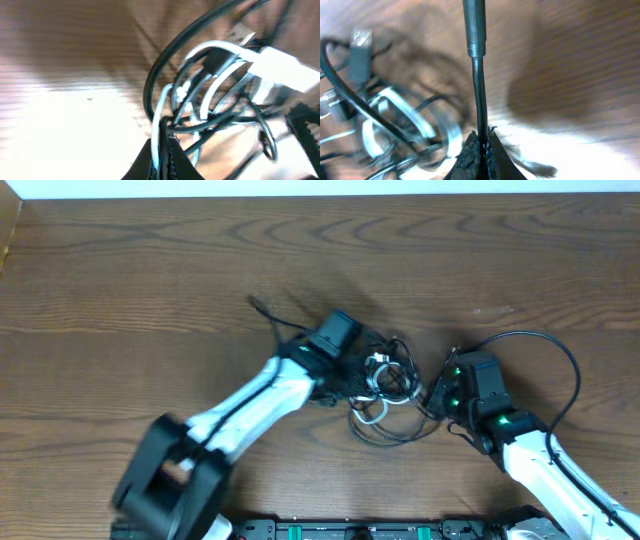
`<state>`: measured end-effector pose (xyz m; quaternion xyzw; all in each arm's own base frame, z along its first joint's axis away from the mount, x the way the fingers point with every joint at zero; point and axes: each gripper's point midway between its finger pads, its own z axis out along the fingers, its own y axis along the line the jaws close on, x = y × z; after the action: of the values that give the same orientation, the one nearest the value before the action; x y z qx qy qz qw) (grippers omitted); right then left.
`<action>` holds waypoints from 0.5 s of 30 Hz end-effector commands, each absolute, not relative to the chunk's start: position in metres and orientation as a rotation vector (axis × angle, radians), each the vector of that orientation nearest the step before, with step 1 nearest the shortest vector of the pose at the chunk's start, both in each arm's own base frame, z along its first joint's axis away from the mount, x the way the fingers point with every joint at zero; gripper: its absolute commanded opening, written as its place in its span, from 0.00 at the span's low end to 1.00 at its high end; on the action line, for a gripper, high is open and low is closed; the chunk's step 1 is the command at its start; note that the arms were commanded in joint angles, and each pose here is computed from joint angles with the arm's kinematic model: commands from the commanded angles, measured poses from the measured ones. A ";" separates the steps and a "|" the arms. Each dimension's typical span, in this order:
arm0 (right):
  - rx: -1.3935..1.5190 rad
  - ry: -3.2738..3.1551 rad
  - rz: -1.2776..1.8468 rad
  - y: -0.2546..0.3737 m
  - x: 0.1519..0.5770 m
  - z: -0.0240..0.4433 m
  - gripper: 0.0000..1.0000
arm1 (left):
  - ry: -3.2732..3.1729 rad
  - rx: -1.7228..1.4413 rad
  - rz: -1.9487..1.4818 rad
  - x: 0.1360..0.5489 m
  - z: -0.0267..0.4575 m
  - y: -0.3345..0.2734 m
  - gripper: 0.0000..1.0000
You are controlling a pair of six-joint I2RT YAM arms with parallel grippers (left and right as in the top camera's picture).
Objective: Untangle cables
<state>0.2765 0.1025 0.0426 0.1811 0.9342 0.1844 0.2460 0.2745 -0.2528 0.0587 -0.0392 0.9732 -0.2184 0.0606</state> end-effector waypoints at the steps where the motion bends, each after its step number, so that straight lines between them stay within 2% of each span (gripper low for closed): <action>1: 0.596 2.440 0.437 0.074 0.292 0.060 0.01 | 2.842 -0.073 -0.664 0.285 0.097 -0.230 0.07; 8: 0.780 2.319 0.403 0.025 0.297 0.080 0.01 | 2.716 -0.165 -0.650 0.293 0.145 -0.188 0.08; 15: 0.972 2.223 0.488 -0.002 0.290 0.095 0.01 | 2.667 -0.200 -0.590 0.291 0.160 -0.171 0.08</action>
<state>0.2876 0.0073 0.0825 0.3448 0.8677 0.1677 0.3163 0.2883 -0.1828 0.1546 -0.0714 0.9532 -0.2351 0.1760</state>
